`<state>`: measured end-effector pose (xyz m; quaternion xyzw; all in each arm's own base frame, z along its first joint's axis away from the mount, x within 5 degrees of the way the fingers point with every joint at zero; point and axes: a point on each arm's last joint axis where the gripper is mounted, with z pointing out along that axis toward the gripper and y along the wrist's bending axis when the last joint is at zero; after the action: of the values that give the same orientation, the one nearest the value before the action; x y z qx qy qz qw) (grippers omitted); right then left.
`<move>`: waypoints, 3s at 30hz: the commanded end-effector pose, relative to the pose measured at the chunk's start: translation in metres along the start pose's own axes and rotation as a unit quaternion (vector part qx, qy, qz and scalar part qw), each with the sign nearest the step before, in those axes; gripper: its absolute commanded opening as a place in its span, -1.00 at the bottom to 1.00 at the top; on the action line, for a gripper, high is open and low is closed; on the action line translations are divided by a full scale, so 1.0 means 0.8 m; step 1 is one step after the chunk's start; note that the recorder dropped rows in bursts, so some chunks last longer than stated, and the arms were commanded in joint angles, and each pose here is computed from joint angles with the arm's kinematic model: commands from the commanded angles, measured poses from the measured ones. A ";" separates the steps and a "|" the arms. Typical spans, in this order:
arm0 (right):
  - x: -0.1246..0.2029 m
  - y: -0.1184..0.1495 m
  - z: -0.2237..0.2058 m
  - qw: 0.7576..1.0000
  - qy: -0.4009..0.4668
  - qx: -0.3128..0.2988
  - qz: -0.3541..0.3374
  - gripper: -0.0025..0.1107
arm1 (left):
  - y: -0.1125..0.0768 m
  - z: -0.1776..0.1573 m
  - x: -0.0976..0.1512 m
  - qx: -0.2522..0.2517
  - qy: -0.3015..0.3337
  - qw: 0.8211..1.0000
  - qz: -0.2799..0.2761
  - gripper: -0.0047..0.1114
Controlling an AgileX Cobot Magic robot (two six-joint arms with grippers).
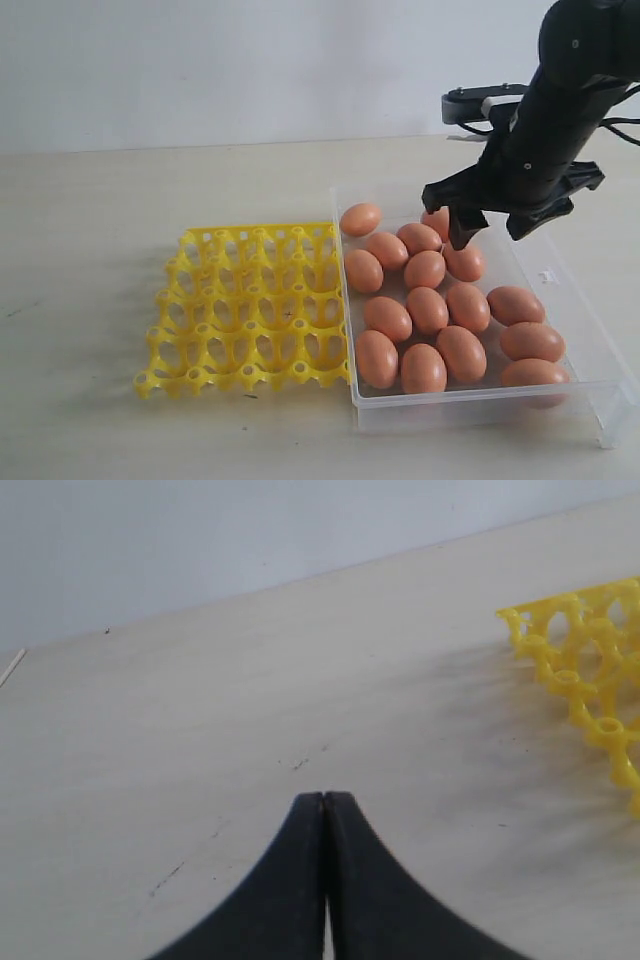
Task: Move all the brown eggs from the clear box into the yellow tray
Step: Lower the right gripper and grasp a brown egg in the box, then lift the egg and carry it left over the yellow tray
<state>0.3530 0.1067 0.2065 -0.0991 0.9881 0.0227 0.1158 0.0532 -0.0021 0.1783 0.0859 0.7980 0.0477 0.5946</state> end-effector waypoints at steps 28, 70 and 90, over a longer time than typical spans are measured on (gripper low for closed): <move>-0.047 0.000 0.094 0.998 0.038 0.025 -0.048 -0.14 | 0.000 -0.001 -0.002 -0.001 -0.008 1.000 -0.001 -0.92; -0.065 0.287 0.045 0.828 -0.465 -0.262 -0.174 -0.96 | 0.000 -0.001 -0.003 -0.001 -0.009 1.000 -0.002 -0.92; -0.049 0.278 0.153 0.879 -0.377 -0.261 -0.130 -0.96 | 0.000 -0.001 -0.003 -0.001 -0.009 1.000 -0.002 -0.92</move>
<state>0.3714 0.3414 0.1031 -0.2390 0.8062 0.2991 0.4512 0.0532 -0.0021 0.1783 0.0859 0.7980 0.0477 0.5946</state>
